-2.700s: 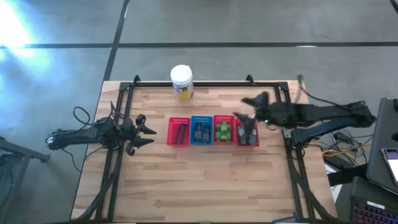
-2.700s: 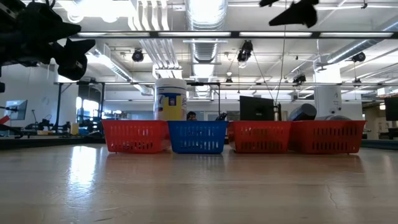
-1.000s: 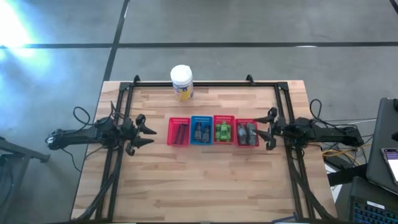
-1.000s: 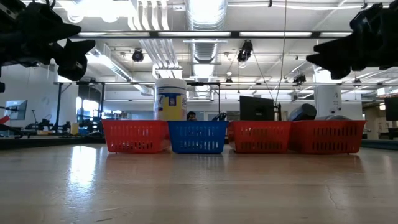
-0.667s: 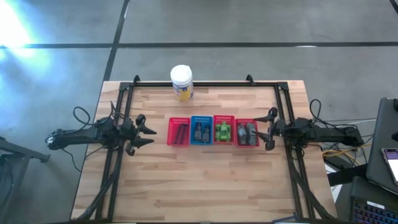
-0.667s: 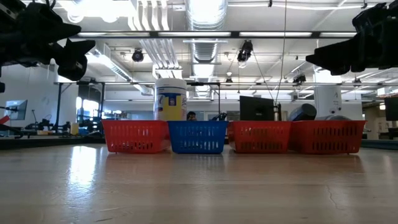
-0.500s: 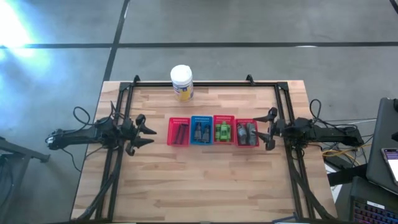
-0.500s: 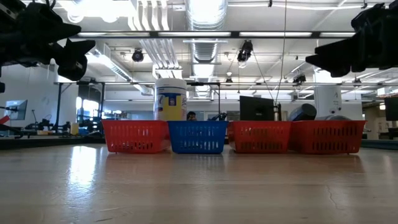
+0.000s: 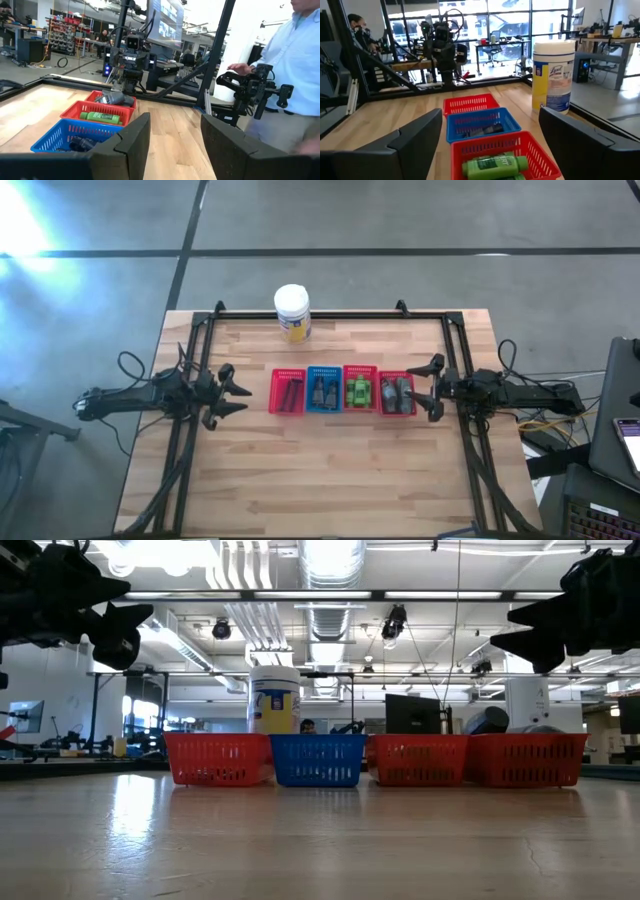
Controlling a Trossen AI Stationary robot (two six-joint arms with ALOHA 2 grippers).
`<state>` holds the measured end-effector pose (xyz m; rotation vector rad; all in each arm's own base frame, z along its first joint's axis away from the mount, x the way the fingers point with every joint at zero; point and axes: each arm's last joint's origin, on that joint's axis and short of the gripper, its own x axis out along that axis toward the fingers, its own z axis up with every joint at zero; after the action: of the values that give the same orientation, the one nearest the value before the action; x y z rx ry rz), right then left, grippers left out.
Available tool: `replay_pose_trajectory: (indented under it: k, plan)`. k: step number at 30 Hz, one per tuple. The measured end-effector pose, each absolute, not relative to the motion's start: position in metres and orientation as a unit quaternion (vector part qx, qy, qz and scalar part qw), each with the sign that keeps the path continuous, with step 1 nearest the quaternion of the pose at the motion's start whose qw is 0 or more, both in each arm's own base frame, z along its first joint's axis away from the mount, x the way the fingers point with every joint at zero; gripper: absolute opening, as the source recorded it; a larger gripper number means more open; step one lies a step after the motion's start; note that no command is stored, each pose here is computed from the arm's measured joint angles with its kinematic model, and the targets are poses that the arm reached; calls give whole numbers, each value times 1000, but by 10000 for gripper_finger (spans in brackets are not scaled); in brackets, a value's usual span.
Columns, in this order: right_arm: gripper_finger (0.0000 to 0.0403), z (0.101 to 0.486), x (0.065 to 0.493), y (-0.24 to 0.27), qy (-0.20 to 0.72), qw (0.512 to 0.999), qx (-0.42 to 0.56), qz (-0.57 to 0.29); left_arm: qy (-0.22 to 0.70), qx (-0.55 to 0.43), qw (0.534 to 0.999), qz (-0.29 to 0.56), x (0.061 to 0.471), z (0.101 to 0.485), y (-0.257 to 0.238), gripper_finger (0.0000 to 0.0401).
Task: Pick & Place Travel size toiletries
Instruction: Return to Home Position
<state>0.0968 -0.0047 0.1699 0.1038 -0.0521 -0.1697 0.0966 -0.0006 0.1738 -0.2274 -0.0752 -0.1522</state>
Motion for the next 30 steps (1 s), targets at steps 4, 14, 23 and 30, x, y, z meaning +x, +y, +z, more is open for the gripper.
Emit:
replay_pose_trajectory:
  k: [4, 14, 23, 30]
  plan:
    - [343, 170, 97, -5, -26, 995, 51, -85, -38, -113, 990, -76, 97, 174, -1, 182]
    - [360, 170, 97, -5, -26, 995, 51, -85, -38, -113, 990, -76, 97, 174, -1, 181]
    - [336, 170, 97, -5, -26, 995, 51, -85, -38, -113, 990, -76, 97, 174, -1, 182]
    - [314, 170, 97, -5, -26, 995, 51, -85, -38, -113, 990, -76, 97, 174, -1, 181]
